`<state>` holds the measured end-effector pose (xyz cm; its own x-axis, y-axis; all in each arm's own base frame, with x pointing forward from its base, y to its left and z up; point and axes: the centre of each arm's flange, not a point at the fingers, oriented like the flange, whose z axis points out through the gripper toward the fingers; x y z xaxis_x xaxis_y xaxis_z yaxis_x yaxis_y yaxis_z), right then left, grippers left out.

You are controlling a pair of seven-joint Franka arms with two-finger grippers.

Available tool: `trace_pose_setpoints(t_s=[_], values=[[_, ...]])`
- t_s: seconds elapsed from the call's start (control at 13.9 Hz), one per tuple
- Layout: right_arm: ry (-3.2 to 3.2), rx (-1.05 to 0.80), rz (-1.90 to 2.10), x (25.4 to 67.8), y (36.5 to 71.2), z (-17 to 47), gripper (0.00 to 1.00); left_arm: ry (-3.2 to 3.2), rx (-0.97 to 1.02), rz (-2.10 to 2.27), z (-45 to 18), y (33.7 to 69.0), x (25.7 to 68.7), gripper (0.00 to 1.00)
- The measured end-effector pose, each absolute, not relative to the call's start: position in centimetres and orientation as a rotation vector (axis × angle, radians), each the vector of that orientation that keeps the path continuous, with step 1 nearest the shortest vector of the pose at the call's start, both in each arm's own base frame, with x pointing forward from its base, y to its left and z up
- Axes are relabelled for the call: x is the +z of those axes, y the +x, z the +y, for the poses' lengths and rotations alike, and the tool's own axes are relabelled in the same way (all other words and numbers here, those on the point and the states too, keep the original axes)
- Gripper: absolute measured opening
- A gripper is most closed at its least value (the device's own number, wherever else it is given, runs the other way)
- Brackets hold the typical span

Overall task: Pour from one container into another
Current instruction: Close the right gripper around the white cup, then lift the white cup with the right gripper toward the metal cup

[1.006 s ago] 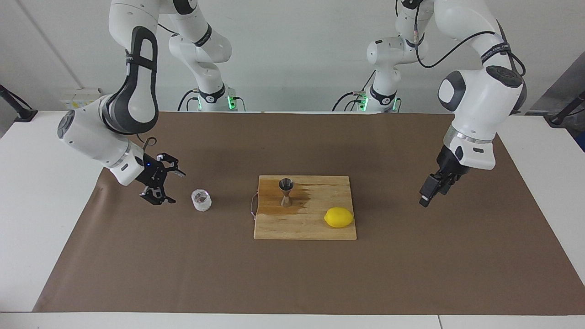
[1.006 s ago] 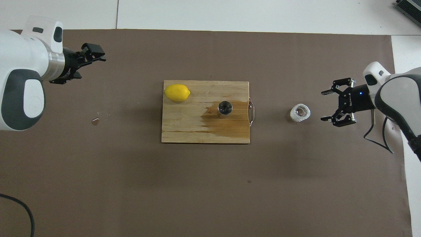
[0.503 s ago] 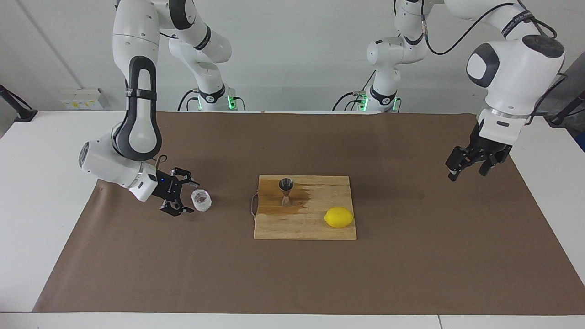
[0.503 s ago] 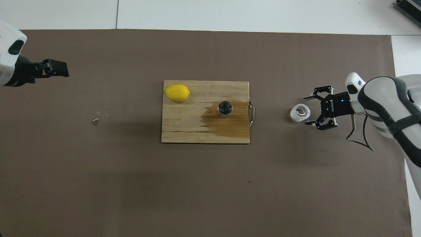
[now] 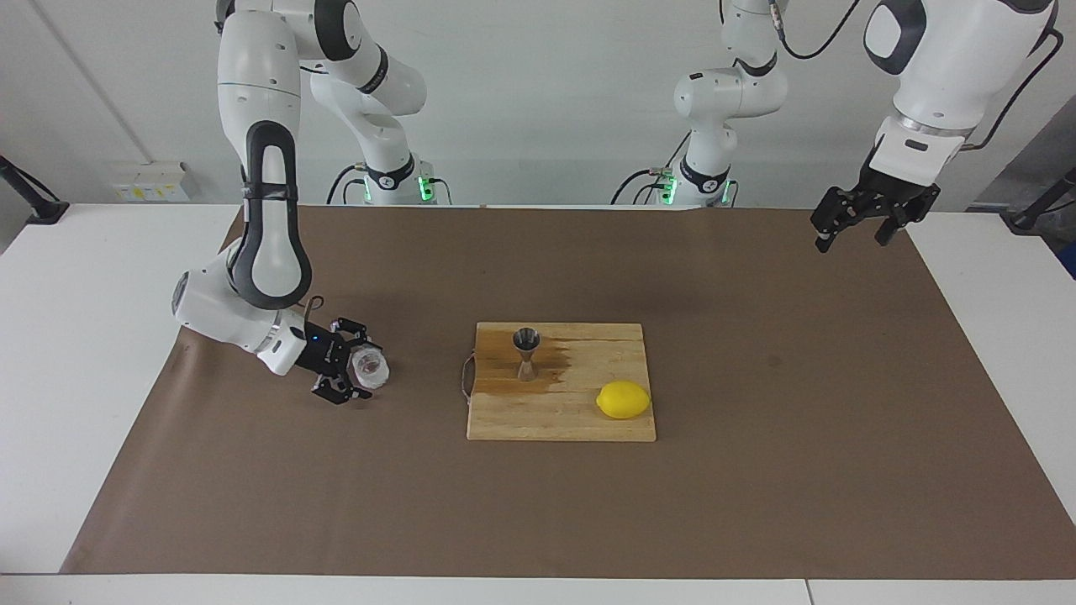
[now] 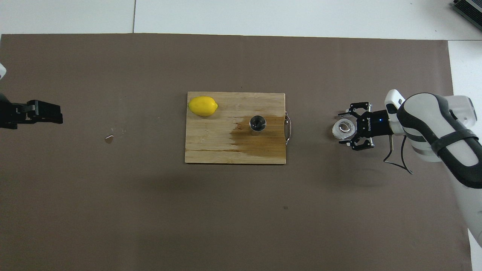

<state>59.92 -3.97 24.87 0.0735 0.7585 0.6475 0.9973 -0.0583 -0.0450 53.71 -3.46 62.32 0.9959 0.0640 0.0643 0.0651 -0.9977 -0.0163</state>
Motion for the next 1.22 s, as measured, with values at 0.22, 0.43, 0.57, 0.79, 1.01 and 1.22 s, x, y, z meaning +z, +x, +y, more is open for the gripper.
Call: trace_pose_setpoints(t_s=[0.22, 0.43, 0.57, 0.79, 1.01, 1.22], values=[[-1.859, -0.646, -1.749, 24.8, 59.9, -3.7, 0.93, -3.119, -0.082, -0.096, -3.6, 53.5, 62.3, 1.0], [-1.859, -0.653, -1.753, 25.0, 59.9, -3.9, 0.55, -3.116, -0.016, -0.092, -3.5, 53.0, 62.0, 1.0], [-1.859, -0.654, -1.752, 25.0, 59.9, -4.0, 0.52, -3.117, -0.003, -0.062, -4.5, 52.8, 62.0, 1.0], [-1.857, -0.652, -1.747, 25.1, 59.9, -4.0, 0.52, -3.117, 0.029, -0.061, -4.0, 52.4, 62.0, 1.0], [-1.898, -0.639, -1.688, 27.6, 60.3, -2.7, 0.52, -3.122, 0.029, -0.06, -3.5, 52.4, 62.1, 1.0], [-1.99, -0.548, -1.649, 33.0, 60.7, 2.2, 0.52, -3.152, 0.02, -0.063, -3.8, 52.4, 62.3, 1.0]])
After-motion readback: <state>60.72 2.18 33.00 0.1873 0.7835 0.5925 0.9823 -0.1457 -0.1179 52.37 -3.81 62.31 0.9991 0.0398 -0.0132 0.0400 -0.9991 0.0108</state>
